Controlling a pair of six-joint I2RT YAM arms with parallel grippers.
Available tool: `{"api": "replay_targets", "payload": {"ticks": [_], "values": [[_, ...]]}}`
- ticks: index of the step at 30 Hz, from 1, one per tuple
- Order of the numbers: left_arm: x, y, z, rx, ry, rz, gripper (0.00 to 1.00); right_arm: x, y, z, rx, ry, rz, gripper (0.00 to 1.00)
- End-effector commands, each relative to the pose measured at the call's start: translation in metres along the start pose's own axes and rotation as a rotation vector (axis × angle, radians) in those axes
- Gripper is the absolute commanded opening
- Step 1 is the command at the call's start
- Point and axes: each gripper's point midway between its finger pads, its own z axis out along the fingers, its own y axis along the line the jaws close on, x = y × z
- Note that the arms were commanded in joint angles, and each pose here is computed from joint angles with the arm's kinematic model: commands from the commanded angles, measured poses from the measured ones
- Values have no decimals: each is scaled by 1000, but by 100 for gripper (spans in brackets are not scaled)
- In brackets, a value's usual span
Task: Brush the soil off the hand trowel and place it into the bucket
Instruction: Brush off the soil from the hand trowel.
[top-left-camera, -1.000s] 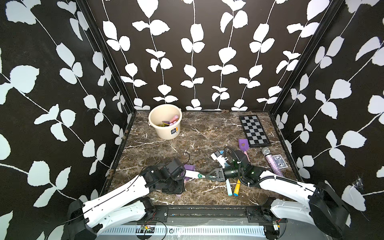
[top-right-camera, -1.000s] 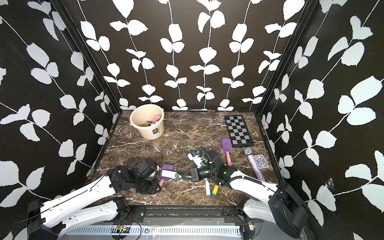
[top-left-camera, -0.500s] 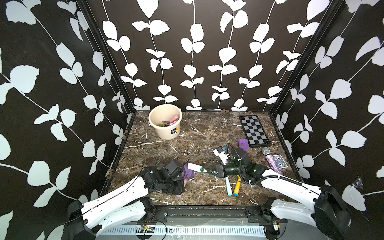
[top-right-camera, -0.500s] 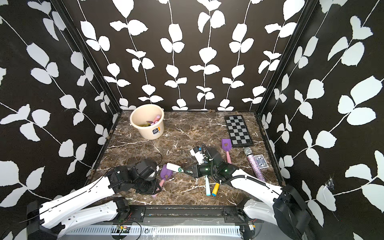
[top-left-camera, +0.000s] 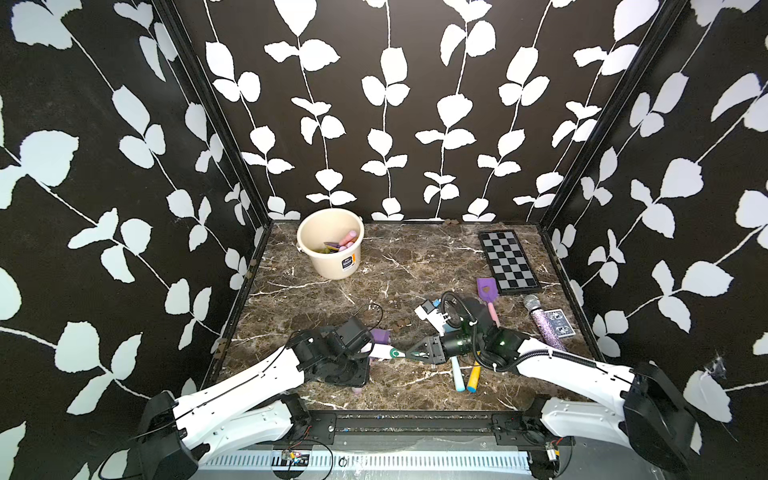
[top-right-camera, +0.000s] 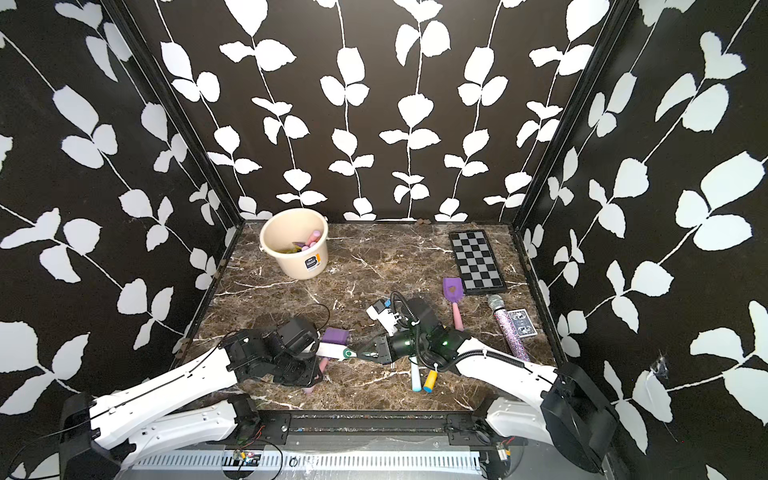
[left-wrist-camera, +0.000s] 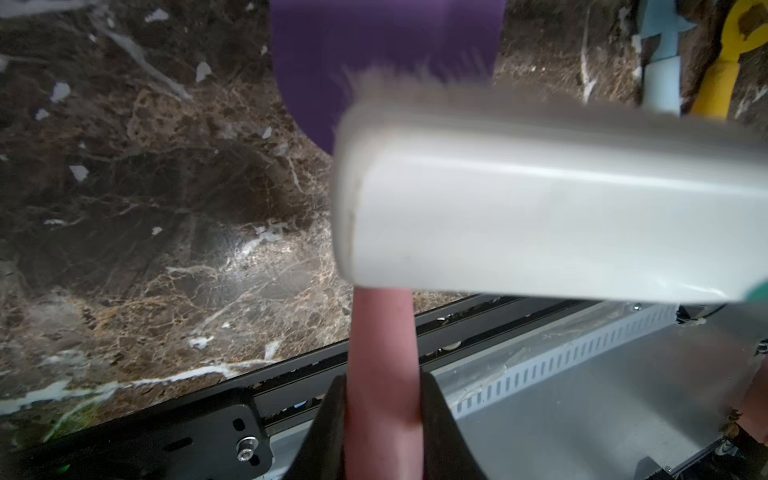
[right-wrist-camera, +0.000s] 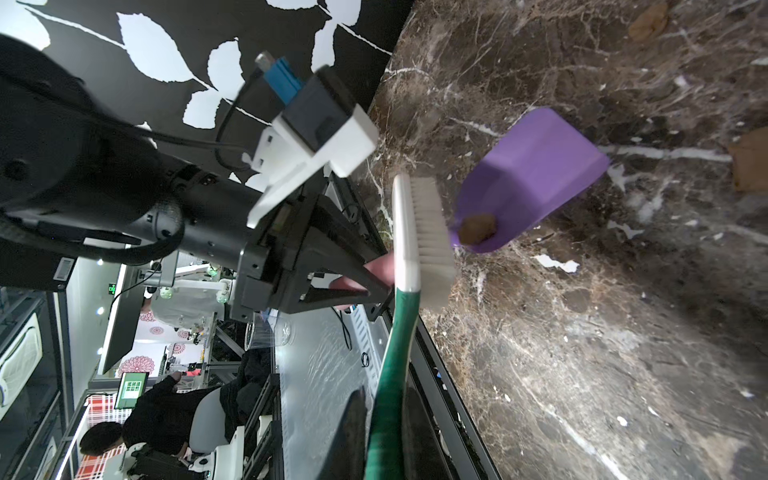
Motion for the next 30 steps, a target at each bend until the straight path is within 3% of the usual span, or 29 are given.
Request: {"api": "replay_targets", "payload": {"ticks": [1,8,18,23,30], "values": [[-8,-9,-9,28,-38,23,0,1,-9,3,29,-5,-14,0],[-5,-6,-9,26,-30,23,0,-1,-40,-6,188,-42,-1,0],[-4,-5,-4,2,-2,42,0,-27,-34,-37,268,-181,-31,0],[-6,-7,-5,5,-8,55,0,-36,-5,-39,171,-195,-75,0],[-16,-14,-7,19,-49,110,0,-35,21,-10,-33,-144,-33,0]]}}
